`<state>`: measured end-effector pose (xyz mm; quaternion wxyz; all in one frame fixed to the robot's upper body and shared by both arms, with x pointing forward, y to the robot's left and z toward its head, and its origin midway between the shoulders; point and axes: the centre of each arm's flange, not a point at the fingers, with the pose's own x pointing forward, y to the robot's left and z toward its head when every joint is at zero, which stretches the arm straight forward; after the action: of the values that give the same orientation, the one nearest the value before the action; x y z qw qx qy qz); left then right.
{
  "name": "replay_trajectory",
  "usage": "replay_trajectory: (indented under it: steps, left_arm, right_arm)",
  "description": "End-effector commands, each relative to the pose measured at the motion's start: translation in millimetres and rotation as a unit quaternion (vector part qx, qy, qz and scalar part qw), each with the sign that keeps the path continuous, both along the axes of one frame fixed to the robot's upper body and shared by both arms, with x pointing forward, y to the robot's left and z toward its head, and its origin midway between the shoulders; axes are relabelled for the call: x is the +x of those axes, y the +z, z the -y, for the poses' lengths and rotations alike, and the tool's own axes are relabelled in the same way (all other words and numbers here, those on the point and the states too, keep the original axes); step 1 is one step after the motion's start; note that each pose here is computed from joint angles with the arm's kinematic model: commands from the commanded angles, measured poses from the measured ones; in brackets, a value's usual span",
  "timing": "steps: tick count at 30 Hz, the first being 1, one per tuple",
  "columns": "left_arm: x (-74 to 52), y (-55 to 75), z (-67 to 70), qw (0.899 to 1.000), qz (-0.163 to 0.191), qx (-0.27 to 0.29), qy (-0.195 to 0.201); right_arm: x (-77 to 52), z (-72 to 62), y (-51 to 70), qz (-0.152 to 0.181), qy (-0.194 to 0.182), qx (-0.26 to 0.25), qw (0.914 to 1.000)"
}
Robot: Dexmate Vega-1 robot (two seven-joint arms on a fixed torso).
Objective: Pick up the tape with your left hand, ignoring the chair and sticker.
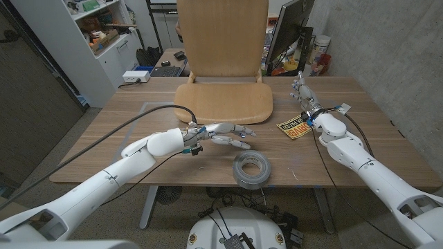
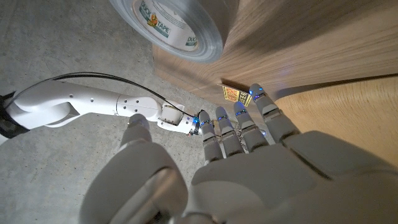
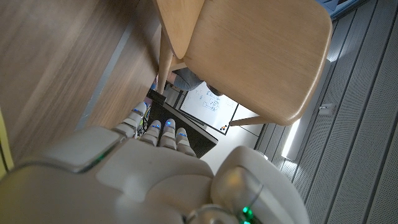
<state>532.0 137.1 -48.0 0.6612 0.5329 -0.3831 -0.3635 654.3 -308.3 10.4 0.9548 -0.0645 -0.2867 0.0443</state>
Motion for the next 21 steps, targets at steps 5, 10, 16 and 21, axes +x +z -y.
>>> replay_trajectory:
  steps: [5, 10, 16, 21]
  left_arm:
    - [-19.6, -9.5, 6.8, 0.985, 0.119, 0.127, -0.018]
    - [-10.2, -17.1, 4.6, 0.975, 0.137, 0.174, -0.004]
    - [-6.7, -25.8, 10.7, 0.960, 0.169, 0.222, 0.007]
    - [-6.2, -28.0, 15.1, 0.953, 0.180, 0.242, -0.002]
  right_arm:
    - [4.6, -6.1, 0.0, -0.007, 0.004, -0.011, 0.9999]
    - [2.2, -7.3, 0.7, -0.003, 0.005, -0.012, 0.9999]
    - [3.3, -8.0, -2.3, -0.007, 0.002, -0.010, 0.9999]
    - [6.0, -11.2, -6.2, -0.012, 0.002, -0.011, 0.9999]
